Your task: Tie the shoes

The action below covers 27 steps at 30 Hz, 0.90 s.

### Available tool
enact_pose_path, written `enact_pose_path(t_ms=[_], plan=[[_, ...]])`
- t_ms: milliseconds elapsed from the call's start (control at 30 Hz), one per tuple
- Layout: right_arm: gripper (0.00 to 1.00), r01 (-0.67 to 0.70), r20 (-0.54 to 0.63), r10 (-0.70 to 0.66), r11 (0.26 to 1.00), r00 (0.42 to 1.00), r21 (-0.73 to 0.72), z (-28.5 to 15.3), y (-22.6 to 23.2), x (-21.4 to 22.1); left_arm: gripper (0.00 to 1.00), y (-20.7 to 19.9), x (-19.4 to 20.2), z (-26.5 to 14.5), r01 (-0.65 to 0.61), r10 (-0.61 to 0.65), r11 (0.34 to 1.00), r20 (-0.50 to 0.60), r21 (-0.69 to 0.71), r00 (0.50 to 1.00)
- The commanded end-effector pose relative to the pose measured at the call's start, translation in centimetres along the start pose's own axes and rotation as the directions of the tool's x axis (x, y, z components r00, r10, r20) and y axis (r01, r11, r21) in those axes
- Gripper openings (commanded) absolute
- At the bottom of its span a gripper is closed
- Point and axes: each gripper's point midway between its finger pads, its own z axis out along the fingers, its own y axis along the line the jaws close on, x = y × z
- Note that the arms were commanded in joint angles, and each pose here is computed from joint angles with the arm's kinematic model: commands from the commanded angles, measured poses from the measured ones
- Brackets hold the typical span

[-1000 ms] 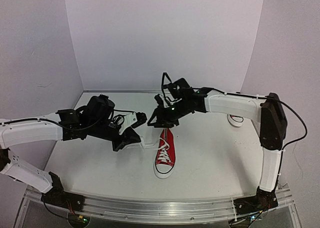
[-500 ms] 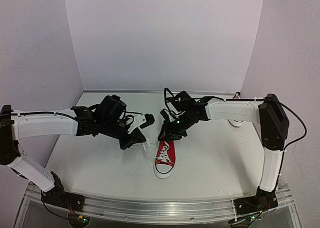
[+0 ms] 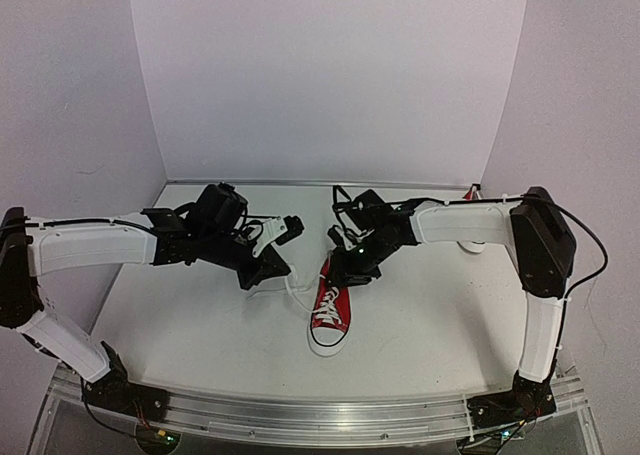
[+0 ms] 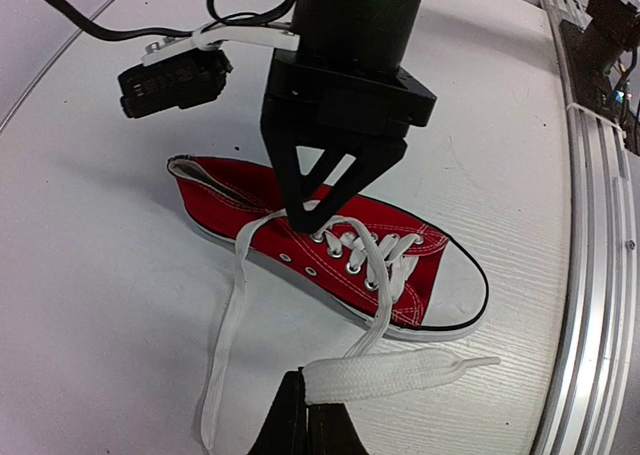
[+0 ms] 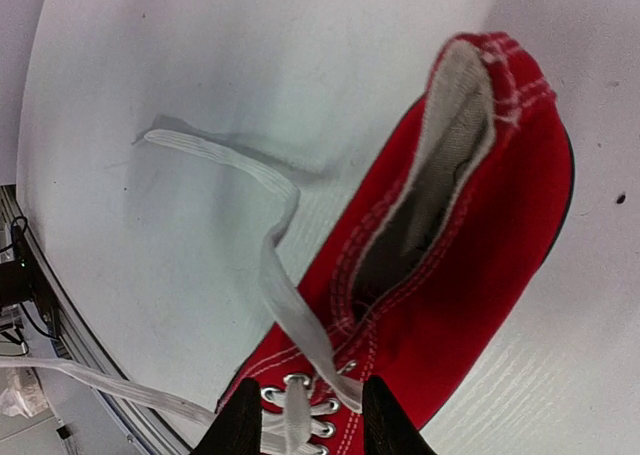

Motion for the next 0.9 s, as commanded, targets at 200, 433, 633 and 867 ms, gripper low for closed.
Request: enact_pose_path(t_ms=[200,433,633,867], plan=[[0.25,0.05,-0.003,-0.051,0.996,0.999,-0.075,0.3,0.4,0.0,0.0,3.0,-3.3,1.3,0.105,-0.102,0.994,0.065,-0.041,0.993],[0.23,0.066,-0.011,-0.068,0.992,0.998,-0.111,0.5,0.9,0.2,0.0,5.3,-3.3,2.5,0.179,-0.175,0.981,0.053,-0.08,0.983],[0.06,0.067,-0.007,-0.068,0.992,0.998,-0.11,0.6,0.8,0.2,0.0,5.8,-3.7,2.9,0.197,-0.193,0.978,0.066,-0.074,0.979],[0.0,0.104,0.056,-0.099,0.99,0.994,-0.1,-1.8,1.7,-0.6,0.0,5.9,-3.0,3.9,0.212,-0.209,0.975,0.048,-0.062,0.977]])
